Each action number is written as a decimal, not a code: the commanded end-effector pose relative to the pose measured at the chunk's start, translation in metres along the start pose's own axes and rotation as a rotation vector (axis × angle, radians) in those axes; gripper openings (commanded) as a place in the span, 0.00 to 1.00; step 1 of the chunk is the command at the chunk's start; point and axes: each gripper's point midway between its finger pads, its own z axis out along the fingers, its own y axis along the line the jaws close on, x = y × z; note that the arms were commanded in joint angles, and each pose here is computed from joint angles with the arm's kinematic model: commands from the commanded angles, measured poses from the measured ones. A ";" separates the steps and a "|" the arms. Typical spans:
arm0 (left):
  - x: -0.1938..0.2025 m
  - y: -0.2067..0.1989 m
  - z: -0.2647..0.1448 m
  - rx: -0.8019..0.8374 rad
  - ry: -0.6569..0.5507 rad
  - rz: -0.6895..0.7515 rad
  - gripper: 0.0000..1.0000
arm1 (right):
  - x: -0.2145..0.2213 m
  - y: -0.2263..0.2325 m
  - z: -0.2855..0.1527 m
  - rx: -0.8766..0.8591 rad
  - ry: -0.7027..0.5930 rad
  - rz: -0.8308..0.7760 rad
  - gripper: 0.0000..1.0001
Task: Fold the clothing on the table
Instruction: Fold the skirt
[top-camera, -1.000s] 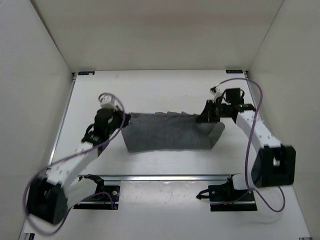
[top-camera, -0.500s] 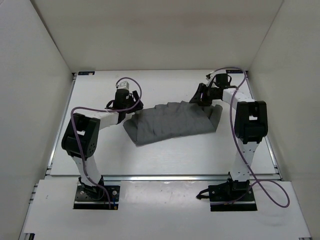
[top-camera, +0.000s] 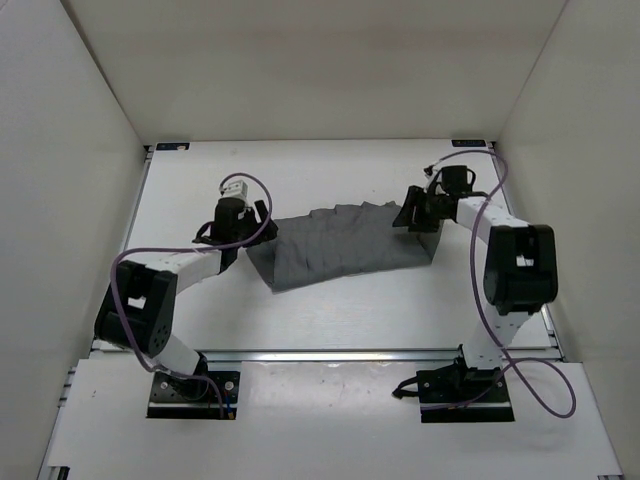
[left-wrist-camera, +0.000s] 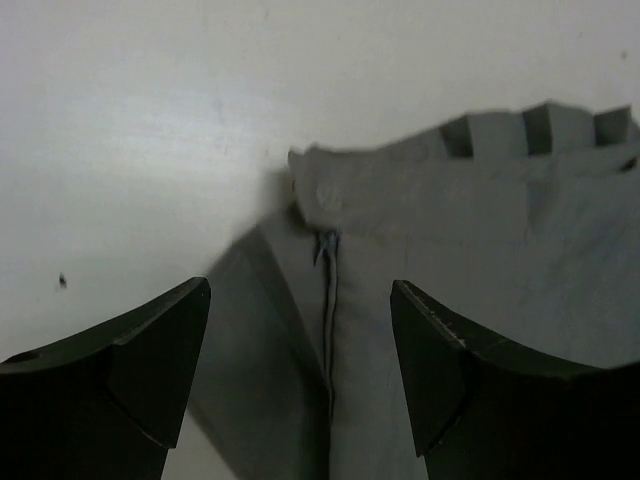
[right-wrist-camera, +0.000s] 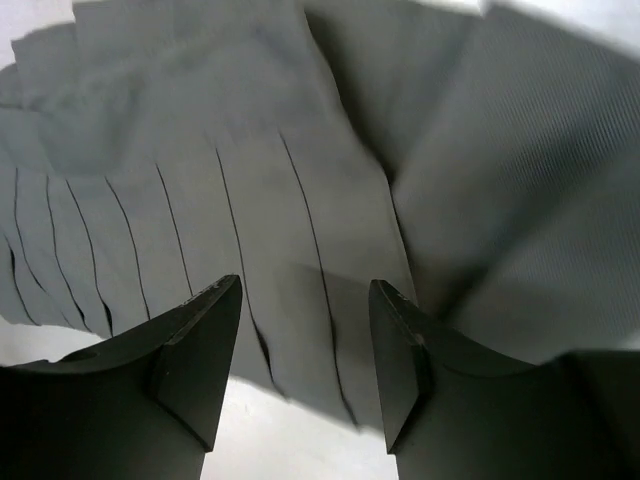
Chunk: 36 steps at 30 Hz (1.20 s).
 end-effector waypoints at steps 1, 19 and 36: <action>0.015 0.012 -0.024 -0.034 0.036 -0.027 0.82 | -0.014 -0.002 -0.044 0.085 -0.151 -0.012 0.51; 0.081 0.031 -0.054 -0.071 0.204 -0.076 0.78 | 0.042 -0.051 -0.086 0.268 -0.187 0.153 0.57; 0.098 0.025 -0.033 -0.059 0.256 -0.112 0.19 | 0.067 -0.068 -0.055 0.234 -0.097 0.241 0.56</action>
